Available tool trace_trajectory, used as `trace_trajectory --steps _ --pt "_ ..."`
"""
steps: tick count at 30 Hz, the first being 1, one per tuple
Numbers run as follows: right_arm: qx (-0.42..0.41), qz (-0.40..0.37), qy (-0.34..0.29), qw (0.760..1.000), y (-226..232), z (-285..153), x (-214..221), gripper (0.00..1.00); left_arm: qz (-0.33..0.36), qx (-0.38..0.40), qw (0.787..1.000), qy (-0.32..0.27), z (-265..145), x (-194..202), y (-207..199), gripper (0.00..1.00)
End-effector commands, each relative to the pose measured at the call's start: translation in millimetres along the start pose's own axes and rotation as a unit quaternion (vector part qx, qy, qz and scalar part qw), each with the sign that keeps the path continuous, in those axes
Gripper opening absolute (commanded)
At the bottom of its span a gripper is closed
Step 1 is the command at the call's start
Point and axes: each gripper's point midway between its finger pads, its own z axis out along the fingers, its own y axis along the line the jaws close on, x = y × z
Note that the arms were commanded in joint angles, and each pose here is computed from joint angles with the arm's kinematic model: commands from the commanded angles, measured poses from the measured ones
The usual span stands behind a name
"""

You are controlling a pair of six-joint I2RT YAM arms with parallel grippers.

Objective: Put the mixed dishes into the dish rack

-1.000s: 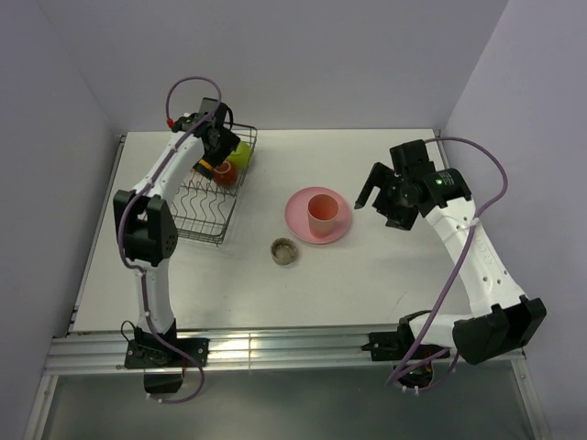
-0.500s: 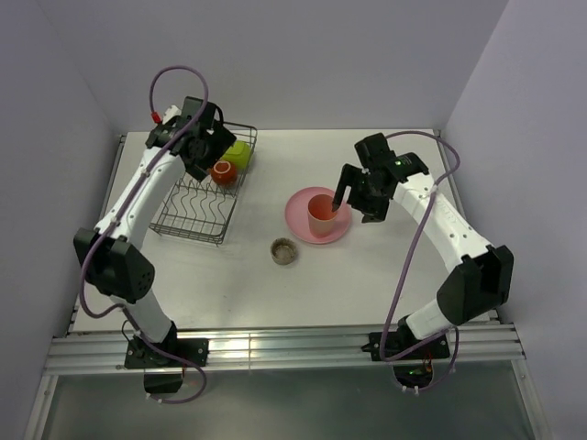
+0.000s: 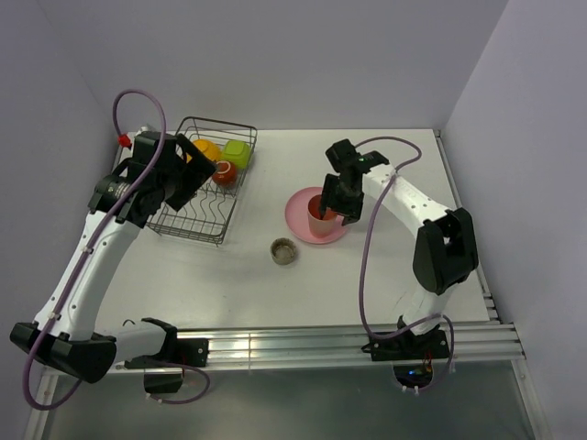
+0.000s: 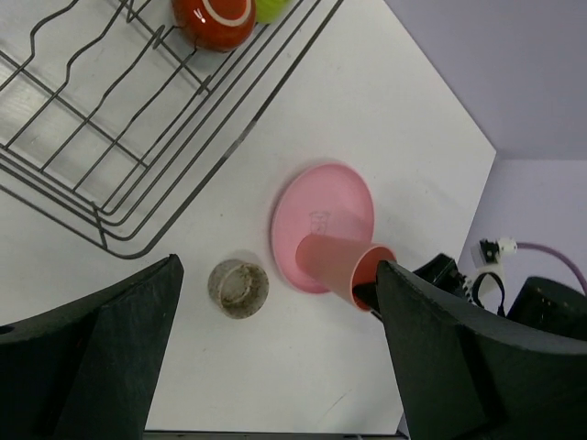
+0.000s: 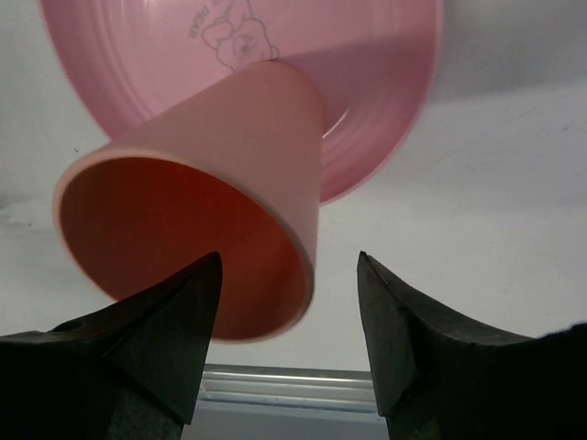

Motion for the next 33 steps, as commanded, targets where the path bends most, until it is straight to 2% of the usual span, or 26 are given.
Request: trace_trajectory --steps 1,4,5,8,11,16,17,19,20,21,22,24,25,28,29,31,33 --pt "-0.01 -0.002 -0.048 0.999 19 -7 -24 0.67 0.029 0.028 0.999 0.015 -10 7 -3 0.92" --pt "0.002 0.002 -0.045 0.999 20 0 -27 0.48 0.047 0.038 0.998 0.025 -15 10 -5 0.92" --pt "0.007 0.002 -0.045 0.999 19 1 -27 0.27 0.058 0.049 0.996 0.037 -16 14 -8 0.92" --pt "0.012 0.003 -0.051 0.999 17 -4 -30 0.0 0.075 0.085 0.991 0.065 -17 25 -19 0.91" --pt "0.003 0.003 -0.069 0.998 19 -25 -35 0.0 0.09 0.126 0.982 0.107 -13 43 -29 0.92" --pt "-0.068 0.008 -0.106 0.992 32 -96 -39 0.0 0.106 0.212 0.96 0.149 -19 62 -51 0.94" --pt "-0.082 0.009 -0.111 0.99 33 -108 -41 0.0 0.108 0.249 0.951 0.145 -24 60 -65 0.94" --pt "-0.144 0.016 -0.093 0.985 37 -133 -33 0.0 0.1 0.308 0.928 0.186 -37 74 -80 0.93" --pt "-0.162 0.022 -0.074 0.984 35 -133 -26 0.0 0.103 0.355 0.912 0.178 -45 71 -97 0.92" --pt "-0.186 0.029 -0.063 0.98 34 -139 -23 0.0 0.102 0.383 0.894 0.209 -52 81 -99 0.91" --pt "-0.241 0.03 -0.052 0.969 37 -158 -19 0.0 0.09 0.397 0.886 0.221 -56 83 -104 0.91" --pt "-0.299 0.02 -0.033 0.953 38 -171 -6 0.0 0.09 0.441 0.861 0.236 -66 88 -112 0.91" --pt "-0.355 0.007 -0.008 0.935 48 -186 3 0.0 0.078 0.448 0.856 0.244 -70 88 -114 0.91" --pt "-0.43 0.005 0.017 0.903 54 -203 17 0.0 0.058 0.47 0.84 0.266 -75 93 -118 0.92" --pt "-0.455 0.004 0.045 0.89 56 -205 28 0.0 0.053 0.474 0.836 0.271 -73 95 -117 0.93" --pt "-0.489 0.001 0.042 0.871 61 -217 33 0.0 0.035 0.494 0.823 0.28 -80 94 -122 0.93" --pt "-0.511 0.001 0.066 0.857 64 -223 44 0.0 0.021 0.501 0.817 0.285 -80 97 -121 0.95"
